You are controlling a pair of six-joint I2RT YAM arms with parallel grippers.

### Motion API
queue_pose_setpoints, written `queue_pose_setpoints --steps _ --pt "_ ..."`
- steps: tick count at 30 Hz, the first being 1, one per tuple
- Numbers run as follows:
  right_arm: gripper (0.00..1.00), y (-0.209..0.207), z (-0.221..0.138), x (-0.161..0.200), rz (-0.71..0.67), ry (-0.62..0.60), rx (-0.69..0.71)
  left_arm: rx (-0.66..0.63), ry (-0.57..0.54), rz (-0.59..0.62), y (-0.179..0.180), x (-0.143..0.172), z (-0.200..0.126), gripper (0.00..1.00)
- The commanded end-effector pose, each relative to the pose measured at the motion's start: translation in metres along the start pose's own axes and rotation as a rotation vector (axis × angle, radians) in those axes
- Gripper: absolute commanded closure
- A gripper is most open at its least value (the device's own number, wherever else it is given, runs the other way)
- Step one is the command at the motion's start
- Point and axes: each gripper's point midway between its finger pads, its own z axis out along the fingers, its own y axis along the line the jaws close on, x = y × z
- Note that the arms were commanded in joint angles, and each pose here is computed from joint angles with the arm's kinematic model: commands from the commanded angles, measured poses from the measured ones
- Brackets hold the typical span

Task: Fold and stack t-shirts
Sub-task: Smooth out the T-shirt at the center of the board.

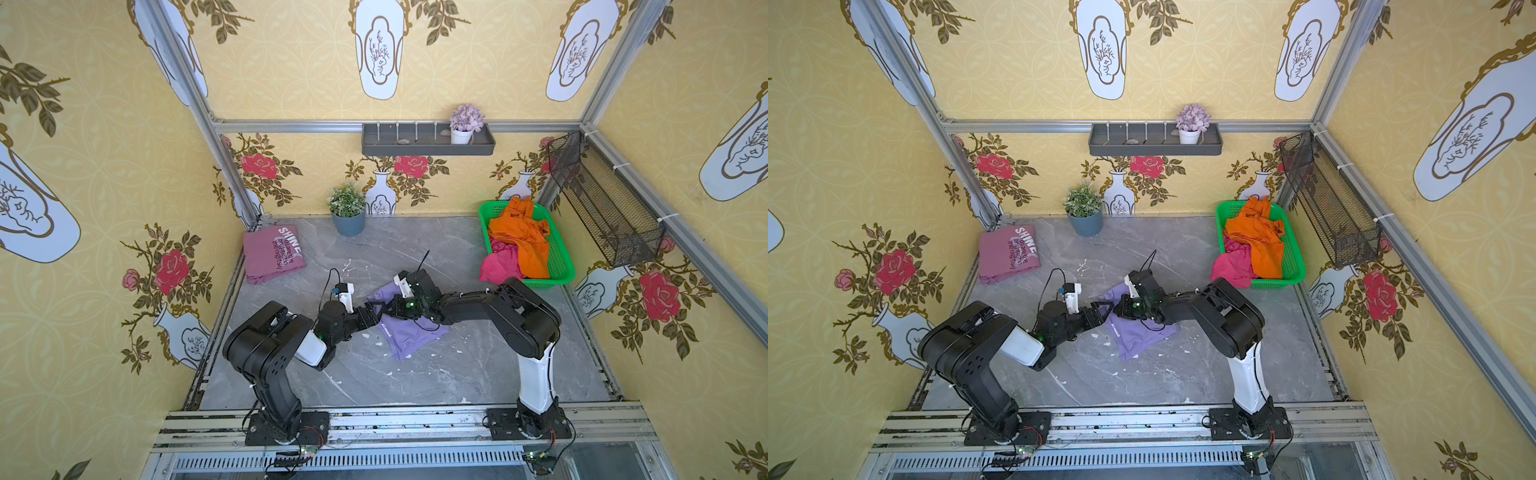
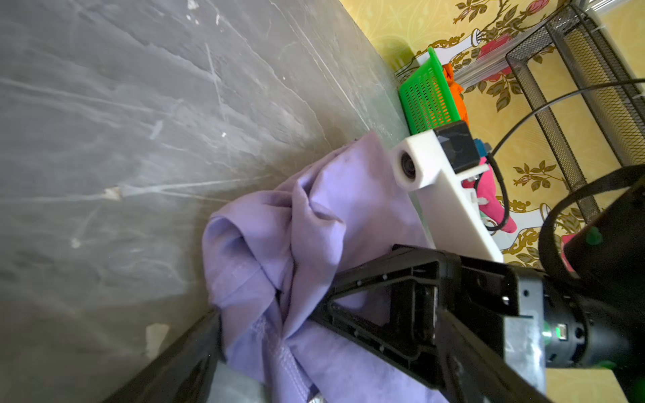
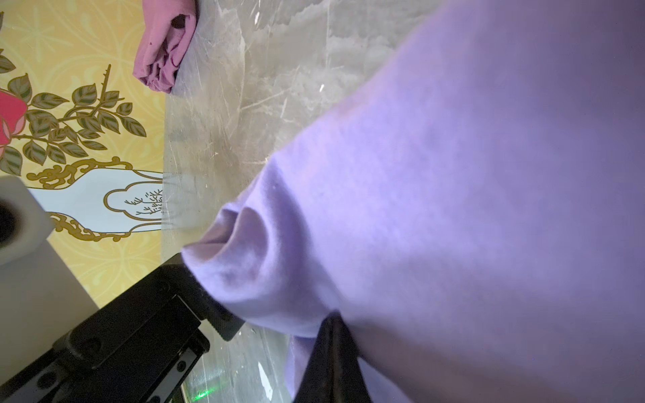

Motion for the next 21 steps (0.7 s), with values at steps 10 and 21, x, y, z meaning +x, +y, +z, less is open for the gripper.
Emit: queue_pose_setpoints --steps 10,21 --pt "1.00 -0.005 -0.008 0.011 0.007 0.016 0.056 -0.191 0.183 -0.170 0.061 0.057 0.007 0.30" --pt "1.00 0.009 -0.011 0.017 -0.016 0.023 0.054 -0.166 0.200 -0.172 0.060 0.055 0.020 0.94"
